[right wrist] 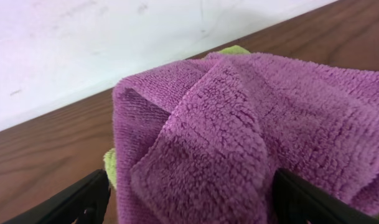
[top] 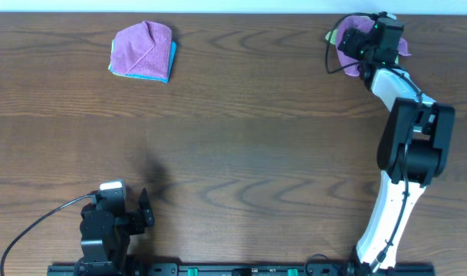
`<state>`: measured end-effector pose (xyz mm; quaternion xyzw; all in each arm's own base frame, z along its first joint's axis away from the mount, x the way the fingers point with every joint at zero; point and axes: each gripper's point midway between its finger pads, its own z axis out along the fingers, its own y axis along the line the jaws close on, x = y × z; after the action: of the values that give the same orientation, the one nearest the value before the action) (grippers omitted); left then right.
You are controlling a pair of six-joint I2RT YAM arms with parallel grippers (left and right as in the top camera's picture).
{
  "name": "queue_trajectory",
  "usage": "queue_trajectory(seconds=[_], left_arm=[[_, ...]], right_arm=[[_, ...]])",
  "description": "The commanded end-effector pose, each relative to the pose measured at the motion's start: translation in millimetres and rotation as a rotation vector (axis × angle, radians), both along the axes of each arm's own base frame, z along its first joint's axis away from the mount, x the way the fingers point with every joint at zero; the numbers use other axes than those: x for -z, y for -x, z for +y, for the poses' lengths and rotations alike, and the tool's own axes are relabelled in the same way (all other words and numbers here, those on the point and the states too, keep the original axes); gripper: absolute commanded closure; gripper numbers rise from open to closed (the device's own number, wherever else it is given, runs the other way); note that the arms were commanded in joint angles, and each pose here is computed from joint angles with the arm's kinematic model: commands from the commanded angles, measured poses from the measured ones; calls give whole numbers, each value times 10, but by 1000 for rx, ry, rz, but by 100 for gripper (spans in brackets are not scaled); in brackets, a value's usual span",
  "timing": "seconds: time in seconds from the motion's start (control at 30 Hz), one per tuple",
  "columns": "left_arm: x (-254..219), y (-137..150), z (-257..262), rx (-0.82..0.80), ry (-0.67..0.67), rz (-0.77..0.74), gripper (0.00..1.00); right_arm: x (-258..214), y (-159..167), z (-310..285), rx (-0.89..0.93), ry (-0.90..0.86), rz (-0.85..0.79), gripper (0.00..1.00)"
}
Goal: Fold the cloth
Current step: 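Grasp the purple cloth with the right gripper, then drag the purple cloth toward the table center with the right gripper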
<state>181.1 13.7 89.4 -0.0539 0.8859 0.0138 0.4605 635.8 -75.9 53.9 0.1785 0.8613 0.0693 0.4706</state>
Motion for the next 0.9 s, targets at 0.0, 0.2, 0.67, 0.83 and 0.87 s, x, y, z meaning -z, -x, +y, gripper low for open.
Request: queue_trajectory(seconds=[0.0,0.2,0.67,0.83,0.87], left_arm=[[-7,1,9,-6,-2,-5,5],[-7,1,8,-6,-2,-5,5],[-7,1,9,-6,-2,-5,5],[-7,1,8,-6,-2,-5,5],[-7,1,9,-6,-2,-5,5]], right_arm=[[254,5,-79,29,-7,34,21],[187,-57,-57,17,-8,-6,58],[-901,1,133,-56,14,-111,99],[-1350,225,284,-113,74,-89,99],[-1423,274,310,-121,81,-83,99]])
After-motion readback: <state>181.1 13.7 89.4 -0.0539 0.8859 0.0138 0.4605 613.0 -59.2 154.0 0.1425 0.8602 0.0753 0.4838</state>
